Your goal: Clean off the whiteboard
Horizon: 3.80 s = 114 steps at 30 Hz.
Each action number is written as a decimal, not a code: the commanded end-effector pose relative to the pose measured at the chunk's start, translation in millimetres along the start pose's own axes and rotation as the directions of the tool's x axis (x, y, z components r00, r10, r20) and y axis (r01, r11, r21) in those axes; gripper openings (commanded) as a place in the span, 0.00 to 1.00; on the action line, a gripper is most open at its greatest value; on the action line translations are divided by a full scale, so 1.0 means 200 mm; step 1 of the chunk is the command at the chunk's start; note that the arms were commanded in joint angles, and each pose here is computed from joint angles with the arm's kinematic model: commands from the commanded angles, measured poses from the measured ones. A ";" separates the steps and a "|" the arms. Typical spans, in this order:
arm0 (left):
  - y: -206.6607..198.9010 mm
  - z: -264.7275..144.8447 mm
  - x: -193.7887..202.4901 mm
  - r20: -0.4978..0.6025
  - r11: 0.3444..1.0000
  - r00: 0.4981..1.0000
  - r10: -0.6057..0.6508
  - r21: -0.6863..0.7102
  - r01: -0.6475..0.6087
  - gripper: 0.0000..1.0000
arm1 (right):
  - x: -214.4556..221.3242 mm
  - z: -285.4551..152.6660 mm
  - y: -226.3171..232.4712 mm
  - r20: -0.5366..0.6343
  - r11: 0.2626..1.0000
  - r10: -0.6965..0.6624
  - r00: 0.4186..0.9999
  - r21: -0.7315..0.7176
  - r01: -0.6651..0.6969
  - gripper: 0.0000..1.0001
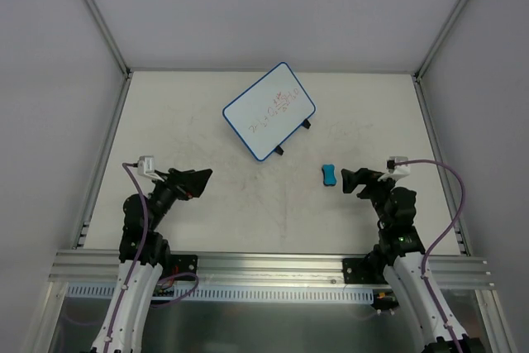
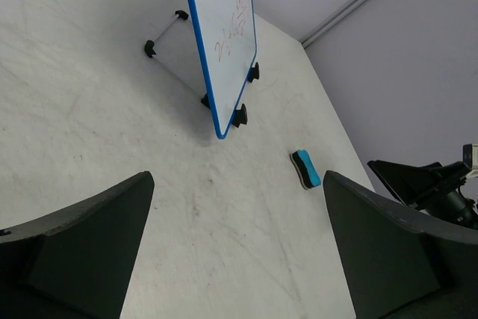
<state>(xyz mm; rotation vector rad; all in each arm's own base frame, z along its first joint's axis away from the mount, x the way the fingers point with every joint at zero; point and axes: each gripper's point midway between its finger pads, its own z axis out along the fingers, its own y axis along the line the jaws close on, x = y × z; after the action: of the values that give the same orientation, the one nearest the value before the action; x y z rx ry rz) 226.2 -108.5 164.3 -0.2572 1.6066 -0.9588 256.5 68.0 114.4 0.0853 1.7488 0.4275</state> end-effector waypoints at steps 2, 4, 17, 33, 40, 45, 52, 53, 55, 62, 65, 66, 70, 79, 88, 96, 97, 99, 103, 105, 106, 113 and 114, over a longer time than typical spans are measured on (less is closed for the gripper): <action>-0.12 0.00 -0.08 0.033 0.997 0.999 0.023 0.070 -0.026 0.99 | -0.08 -0.01 0.05 0.066 0.999 -0.004 0.998 -0.041 0.006 0.99; -0.13 0.00 -0.09 0.036 0.997 0.999 0.027 0.075 -0.030 0.99 | -0.09 -0.01 0.06 0.058 0.998 -0.004 0.998 -0.056 0.007 0.99; -0.11 0.01 -0.12 0.038 0.997 0.997 0.074 0.030 -0.076 0.99 | -0.14 -0.05 0.04 -0.169 0.988 0.077 0.983 0.148 -0.052 0.99; -0.11 0.01 -0.14 0.033 0.996 0.996 0.086 0.020 -0.087 0.99 | 0.04 -0.02 0.20 -0.640 0.993 0.004 0.769 0.095 0.074 0.86; -0.11 0.02 -0.16 0.035 0.995 0.994 0.103 0.013 -0.104 0.99 | 0.10 0.02 0.21 -0.680 0.984 -0.045 0.732 0.098 0.151 0.84; -0.13 0.09 -0.24 0.072 0.995 0.993 0.096 0.010 -0.097 0.99 | 0.16 0.08 0.21 -0.725 0.974 -0.092 0.682 0.078 0.214 0.83; -0.22 0.20 -0.39 0.129 0.985 0.980 0.148 0.072 -0.158 0.99 | 0.15 0.16 0.20 -0.730 0.961 -0.139 0.669 0.064 0.270 0.78; -0.22 0.23 -0.40 0.128 0.985 0.980 0.149 0.065 -0.158 0.99 | 0.17 0.17 0.20 -0.743 0.959 -0.140 0.655 0.062 0.276 0.79; -0.25 0.25 -0.43 0.143 0.982 0.977 0.157 0.085 -0.170 0.99 | 0.17 0.20 0.20 -0.748 0.958 -0.148 0.647 0.055 0.283 0.78; -0.21 0.36 -0.44 0.104 0.983 0.981 0.163 0.073 -0.171 0.99 | 0.27 0.29 0.18 -0.783 0.952 -0.152 0.603 0.050 0.304 0.75; -0.20 0.38 -0.44 0.103 0.982 0.981 0.166 0.073 -0.174 0.99 | 0.32 0.33 0.17 -0.791 0.950 -0.145 0.595 0.055 0.306 0.73; -0.19 0.38 -0.43 0.102 0.982 0.981 0.165 0.073 -0.173 0.99 | 0.32 0.33 0.17 -0.791 0.951 -0.140 0.596 0.060 0.302 0.72; -0.17 0.37 -0.42 0.114 0.980 0.978 0.176 0.068 -0.184 0.99 | 0.33 0.37 0.16 -0.783 0.953 -0.134 0.607 0.066 0.295 0.66; -0.16 0.38 -0.41 0.111 0.982 0.979 0.169 0.072 -0.177 0.99 | 0.39 0.43 0.13 -0.801 0.952 -0.116 0.588 0.079 0.296 0.56; -0.18 0.36 -0.41 0.121 0.977 0.975 0.185 0.086 -0.196 0.99 | 0.38 0.43 0.09 -0.792 0.940 -0.115 0.600 0.109 0.324 0.46; -0.17 0.37 -0.40 0.110 0.979 0.978 0.176 0.089 -0.186 0.99 | 0.40 0.42 0.08 -0.797 0.938 -0.110 0.593 0.114 0.328 0.45; -0.17 0.37 -0.40 0.108 0.979 0.979 0.175 0.089 -0.185 0.99 | 0.40 0.42 0.08 -0.798 0.938 -0.110 0.592 0.113 0.327 0.46; -0.18 0.38 -0.40 0.106 0.978 0.979 0.176 0.095 -0.186 0.99 | 0.41 0.42 0.08 -0.803 0.940 -0.108 0.586 0.109 0.323 0.49; -0.17 0.38 -0.40 0.103 0.978 0.979 0.175 0.093 -0.185 0.99 | 0.42 0.41 0.07 -0.804 0.938 -0.110 0.584 0.112 0.330 0.49; -0.17 0.38 -0.39 0.101 0.979 0.980 0.173 0.094 -0.183 0.99 | 0.42 0.41 0.07 -0.805 0.937 -0.111 0.583 0.110 0.330 0.49; -0.17 0.39 -0.39 0.099 0.979 0.980 0.171 0.095 -0.181 0.99 | 0.42 0.40 0.07 -0.806 0.937 -0.109 0.582 0.112 0.330 0.44; -0.17 0.44 -0.38 0.094 0.977 0.981 0.168 0.116 -0.179 0.99 | 0.44 0.38 0.05 -0.814 0.935 -0.106 0.571 0.114 0.337 0.34; -0.18 0.46 -0.37 0.090 0.976 0.981 0.170 0.124 -0.180 0.99 | 0.45 0.37 0.05 -0.817 0.934 -0.106 0.567 0.114 0.338 0.34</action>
<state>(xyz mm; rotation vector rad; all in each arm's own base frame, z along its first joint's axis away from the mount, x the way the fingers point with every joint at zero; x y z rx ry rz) 315.8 -114.4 219.0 -0.1388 1.5547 -0.8847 307.1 126.2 25.2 -0.1939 2.6860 0.0374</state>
